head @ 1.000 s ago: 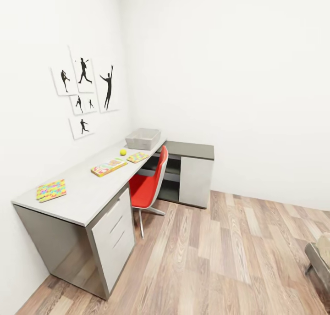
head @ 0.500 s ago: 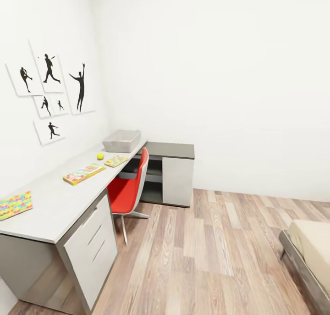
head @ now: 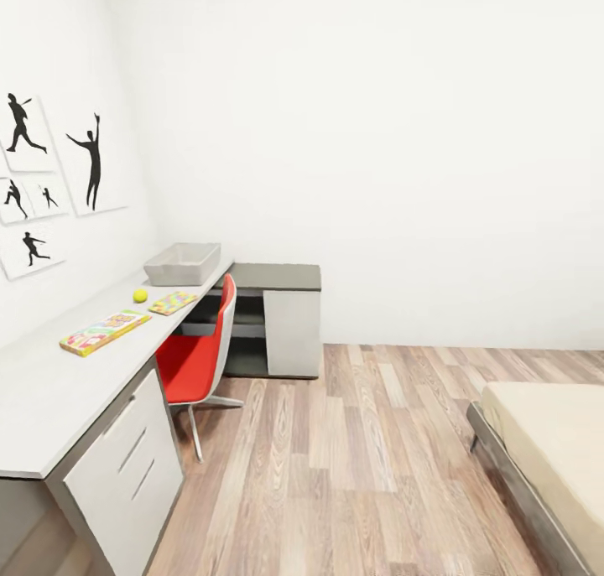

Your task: Put all the toys in the child's room - the three board games (two on the bed and one on the table), the two jigsaw puzzles on the table, and the tennis ball on the table - inside the toy box on the table in the child's room.

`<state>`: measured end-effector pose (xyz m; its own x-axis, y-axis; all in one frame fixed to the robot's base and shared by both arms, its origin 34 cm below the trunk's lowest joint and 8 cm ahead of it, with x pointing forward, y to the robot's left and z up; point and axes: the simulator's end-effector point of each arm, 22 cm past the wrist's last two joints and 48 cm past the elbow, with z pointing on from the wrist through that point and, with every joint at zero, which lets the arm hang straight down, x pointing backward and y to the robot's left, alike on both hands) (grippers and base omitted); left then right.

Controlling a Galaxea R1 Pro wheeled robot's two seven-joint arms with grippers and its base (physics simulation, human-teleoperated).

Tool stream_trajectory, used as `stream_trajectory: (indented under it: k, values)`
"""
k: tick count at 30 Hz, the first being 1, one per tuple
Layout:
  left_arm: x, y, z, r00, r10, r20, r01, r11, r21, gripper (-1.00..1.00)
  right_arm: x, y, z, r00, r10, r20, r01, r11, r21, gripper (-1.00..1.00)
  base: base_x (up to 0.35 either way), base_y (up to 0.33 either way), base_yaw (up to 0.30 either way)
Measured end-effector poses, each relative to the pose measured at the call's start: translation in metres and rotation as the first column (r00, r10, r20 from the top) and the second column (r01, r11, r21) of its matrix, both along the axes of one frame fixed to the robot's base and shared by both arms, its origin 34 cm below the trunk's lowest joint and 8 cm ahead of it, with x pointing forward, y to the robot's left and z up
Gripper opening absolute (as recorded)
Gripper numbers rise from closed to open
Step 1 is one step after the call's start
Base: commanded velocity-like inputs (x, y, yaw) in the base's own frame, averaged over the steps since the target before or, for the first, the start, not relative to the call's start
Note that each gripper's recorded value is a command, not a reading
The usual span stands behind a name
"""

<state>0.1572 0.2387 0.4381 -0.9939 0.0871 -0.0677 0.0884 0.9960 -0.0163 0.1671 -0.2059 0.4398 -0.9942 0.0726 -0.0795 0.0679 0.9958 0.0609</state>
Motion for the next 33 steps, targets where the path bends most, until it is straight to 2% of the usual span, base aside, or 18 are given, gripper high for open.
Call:
stream_trajectory:
  k: [7,18,33]
  values:
    - [0.0019,-0.0001,0.0001,1.0,0.0,0.006,0.0,1.0,0.0,1.0,0.0019,0.0005,0.0002,1.0,0.0,0.005,0.0,1.0,0.001,1.0,0.0,0.0,-0.249]
    - [0.0026,0.0008,0.0001,1.0,0.0,0.007,0.0,1.0,0.001,1.0,0.0025,0.0001,0.0002,1.0,0.0,0.007,0.0,1.0,0.0,1.0,0.0,0.0,-0.086]
    - [0.0032,0.0008,0.0002,1.0,0.001,0.009,-0.001,1.0,0.001,1.0,0.0024,-0.0001,0.0002,1.0,0.0,0.007,0.0,1.0,0.0,1.0,0.0,0.0,-0.262]
